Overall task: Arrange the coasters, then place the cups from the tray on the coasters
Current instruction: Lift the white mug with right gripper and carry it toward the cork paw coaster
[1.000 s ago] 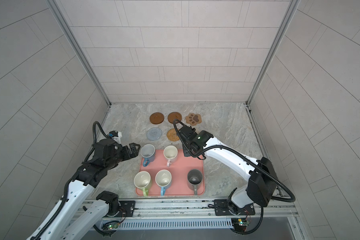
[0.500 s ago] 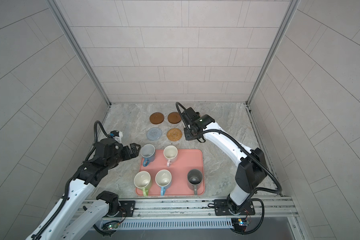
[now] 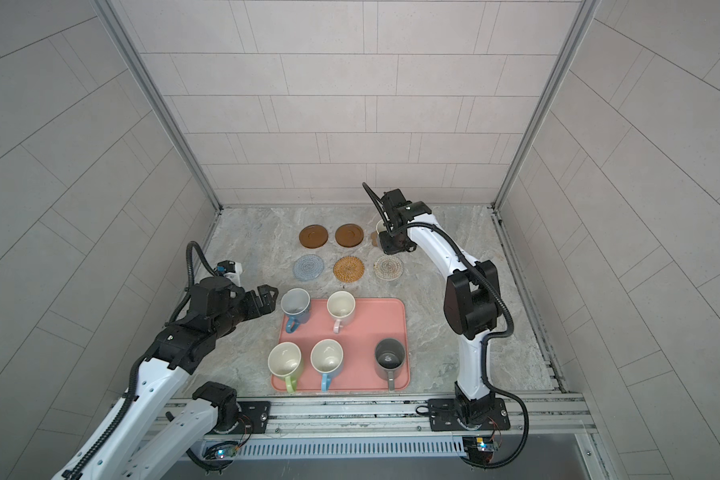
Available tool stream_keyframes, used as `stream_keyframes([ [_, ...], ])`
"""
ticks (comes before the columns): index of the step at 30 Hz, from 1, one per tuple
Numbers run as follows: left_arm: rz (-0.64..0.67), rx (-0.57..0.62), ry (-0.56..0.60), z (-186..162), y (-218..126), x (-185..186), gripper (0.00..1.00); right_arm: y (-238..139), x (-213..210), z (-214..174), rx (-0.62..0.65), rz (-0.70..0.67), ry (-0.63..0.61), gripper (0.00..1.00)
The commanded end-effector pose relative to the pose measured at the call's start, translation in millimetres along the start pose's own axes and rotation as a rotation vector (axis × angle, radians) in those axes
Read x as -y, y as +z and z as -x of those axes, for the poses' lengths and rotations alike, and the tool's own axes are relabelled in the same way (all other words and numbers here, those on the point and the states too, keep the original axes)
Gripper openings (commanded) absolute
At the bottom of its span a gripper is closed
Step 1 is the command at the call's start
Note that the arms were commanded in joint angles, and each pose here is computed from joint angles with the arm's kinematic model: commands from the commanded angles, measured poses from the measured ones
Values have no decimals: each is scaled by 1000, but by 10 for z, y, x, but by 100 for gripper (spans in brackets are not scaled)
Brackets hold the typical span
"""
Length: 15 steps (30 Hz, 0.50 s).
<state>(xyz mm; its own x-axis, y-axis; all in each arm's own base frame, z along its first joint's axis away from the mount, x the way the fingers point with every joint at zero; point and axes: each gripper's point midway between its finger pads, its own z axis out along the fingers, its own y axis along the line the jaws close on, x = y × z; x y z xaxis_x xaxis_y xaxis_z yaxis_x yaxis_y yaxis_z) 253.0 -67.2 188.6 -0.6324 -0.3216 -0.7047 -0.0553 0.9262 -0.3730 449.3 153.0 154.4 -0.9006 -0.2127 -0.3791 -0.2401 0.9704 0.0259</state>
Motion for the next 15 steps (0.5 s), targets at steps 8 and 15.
stream_keyframes([
  [8,2,18,-25,24,11,-14,100,-16,217,388,41,-47,74,2],
  [15,-5,15,-19,27,-32,1,100,158,233,619,66,-65,195,2],
])
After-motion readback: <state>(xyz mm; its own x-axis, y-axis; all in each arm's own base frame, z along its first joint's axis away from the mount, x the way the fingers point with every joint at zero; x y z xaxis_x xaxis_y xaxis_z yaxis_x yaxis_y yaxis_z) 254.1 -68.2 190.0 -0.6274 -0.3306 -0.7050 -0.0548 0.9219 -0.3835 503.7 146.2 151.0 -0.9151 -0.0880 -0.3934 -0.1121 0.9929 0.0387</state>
